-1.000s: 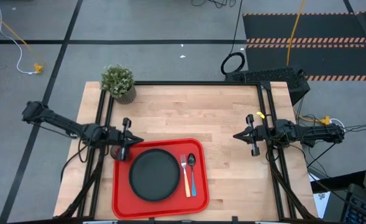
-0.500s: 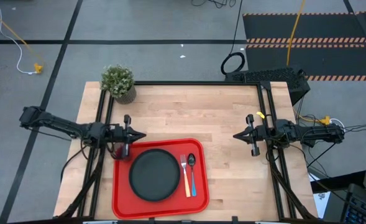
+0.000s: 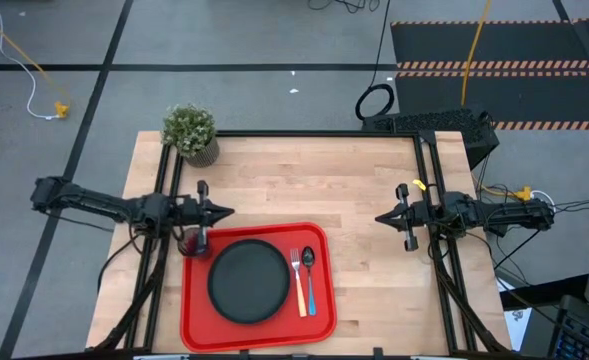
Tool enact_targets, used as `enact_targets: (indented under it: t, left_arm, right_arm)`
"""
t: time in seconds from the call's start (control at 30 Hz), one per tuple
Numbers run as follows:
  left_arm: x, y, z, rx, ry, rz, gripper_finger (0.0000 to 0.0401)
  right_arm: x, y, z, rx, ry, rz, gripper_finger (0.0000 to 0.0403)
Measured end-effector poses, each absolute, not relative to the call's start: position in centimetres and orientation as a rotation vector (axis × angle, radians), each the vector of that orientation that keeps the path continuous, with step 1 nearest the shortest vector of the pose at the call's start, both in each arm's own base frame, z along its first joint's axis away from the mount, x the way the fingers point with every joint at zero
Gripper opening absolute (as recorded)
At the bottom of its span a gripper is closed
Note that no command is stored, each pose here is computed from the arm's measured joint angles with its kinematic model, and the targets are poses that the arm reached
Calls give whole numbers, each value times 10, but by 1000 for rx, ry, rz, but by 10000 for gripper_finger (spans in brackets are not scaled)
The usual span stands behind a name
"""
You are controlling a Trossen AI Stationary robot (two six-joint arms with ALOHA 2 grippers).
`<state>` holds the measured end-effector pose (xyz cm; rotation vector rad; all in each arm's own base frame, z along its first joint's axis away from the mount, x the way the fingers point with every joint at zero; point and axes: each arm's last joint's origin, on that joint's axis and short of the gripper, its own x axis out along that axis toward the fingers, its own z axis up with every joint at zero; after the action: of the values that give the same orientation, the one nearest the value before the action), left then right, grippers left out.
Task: Pick and place plate/cup/fork/spoon on tray
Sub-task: Return to Home Position
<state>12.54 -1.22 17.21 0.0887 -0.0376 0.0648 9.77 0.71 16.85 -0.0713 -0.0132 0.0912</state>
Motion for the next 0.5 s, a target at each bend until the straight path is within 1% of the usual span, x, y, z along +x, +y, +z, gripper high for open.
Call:
enact_targets:
  t: [0.13, 0.3, 0.5]
  left_arm:
    - [122, -12, 174, 98, -57, 66, 10]
    - [118, -11, 176, 105, -72, 67, 4]
    - [112, -10, 176, 116, -73, 68, 11]
  right_arm:
    - [98, 7, 169, -71, -13, 91, 0]
    - [98, 7, 169, -71, -14, 91, 0]
    - [98, 7, 169, -71, -14, 91, 0]
